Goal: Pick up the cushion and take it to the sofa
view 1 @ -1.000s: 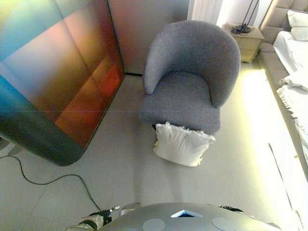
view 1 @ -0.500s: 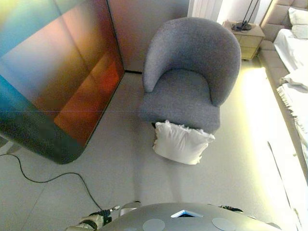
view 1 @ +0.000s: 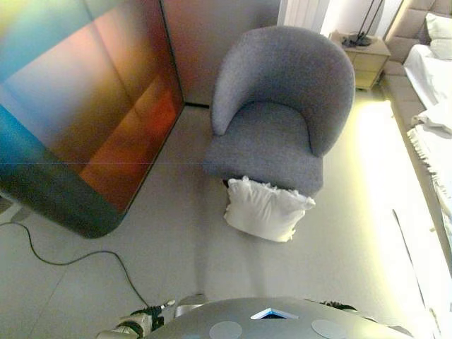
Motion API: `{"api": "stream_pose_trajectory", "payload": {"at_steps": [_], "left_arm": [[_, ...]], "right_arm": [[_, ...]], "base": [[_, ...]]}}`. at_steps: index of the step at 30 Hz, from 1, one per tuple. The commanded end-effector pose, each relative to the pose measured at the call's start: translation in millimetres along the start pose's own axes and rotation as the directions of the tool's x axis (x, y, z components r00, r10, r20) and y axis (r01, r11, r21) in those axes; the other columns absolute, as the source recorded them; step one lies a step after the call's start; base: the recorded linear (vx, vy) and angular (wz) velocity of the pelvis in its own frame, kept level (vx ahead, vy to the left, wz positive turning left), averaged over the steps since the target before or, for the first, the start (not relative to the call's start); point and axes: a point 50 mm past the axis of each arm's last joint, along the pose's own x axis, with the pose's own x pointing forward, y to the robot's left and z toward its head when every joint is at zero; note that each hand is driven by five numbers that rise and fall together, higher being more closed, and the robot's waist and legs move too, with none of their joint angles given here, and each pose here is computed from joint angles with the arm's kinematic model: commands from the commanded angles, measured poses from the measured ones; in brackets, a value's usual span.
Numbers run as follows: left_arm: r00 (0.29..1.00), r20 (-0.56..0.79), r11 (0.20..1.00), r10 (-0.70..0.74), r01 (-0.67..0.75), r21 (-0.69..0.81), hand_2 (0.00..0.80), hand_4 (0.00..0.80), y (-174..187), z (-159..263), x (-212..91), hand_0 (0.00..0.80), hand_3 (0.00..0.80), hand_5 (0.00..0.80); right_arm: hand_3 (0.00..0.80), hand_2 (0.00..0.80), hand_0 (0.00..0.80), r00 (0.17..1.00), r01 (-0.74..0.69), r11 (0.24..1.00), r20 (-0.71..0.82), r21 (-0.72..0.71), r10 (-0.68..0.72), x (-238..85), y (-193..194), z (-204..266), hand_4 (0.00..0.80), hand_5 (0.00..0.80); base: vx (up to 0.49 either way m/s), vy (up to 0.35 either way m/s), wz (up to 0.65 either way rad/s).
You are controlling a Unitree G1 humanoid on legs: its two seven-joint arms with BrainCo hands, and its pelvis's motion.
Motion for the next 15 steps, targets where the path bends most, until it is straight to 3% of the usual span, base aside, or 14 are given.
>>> {"api": "stream_pose_trajectory", "payload": {"at_steps": [1, 6, 12, 15], "left_arm": [[1.000, 0.009, 1.000, -0.002, 0.002, -0.013, 0.000, 0.000, 0, 5, 0, 0.000, 0.000, 0.000], [1.000, 0.013, 1.000, 0.000, 0.000, -0.028, 0.000, 0.000, 1, 3, 0, 0.000, 0.000, 0.000], [1.000, -0.021, 1.000, -0.004, 0.004, -0.017, 0.000, 0.000, 1, -11, 1, 0.000, 0.000, 0.000], [0.998, -0.055, 1.000, -0.010, 0.008, -0.027, 0.000, 0.000, -2, -23, 2, 0.000, 0.000, 0.000]], "right_arm": [[0.000, 0.000, 0.000, 0.999, 0.052, 0.997, 0.015, -0.049, -0.052, -2, -11, 19, 0.000, 0.000], [0.000, 0.000, 0.000, 0.998, 0.052, 0.997, 0.030, -0.050, -0.051, -2, -17, 22, 0.000, 0.000], [0.000, 0.000, 0.000, 0.998, 0.055, 0.996, -0.001, -0.071, -0.055, -1, -19, 12, 0.000, 0.000], [0.000, 0.000, 0.000, 0.998, 0.059, 0.991, -0.017, -0.117, -0.061, -1, -19, 9, 0.000, 0.000]], "base": [[0.002, -0.131, -0.28], [0.117, -0.014, -0.20], [0.342, 0.066, -0.02], [0.436, 0.097, -0.61]]}}
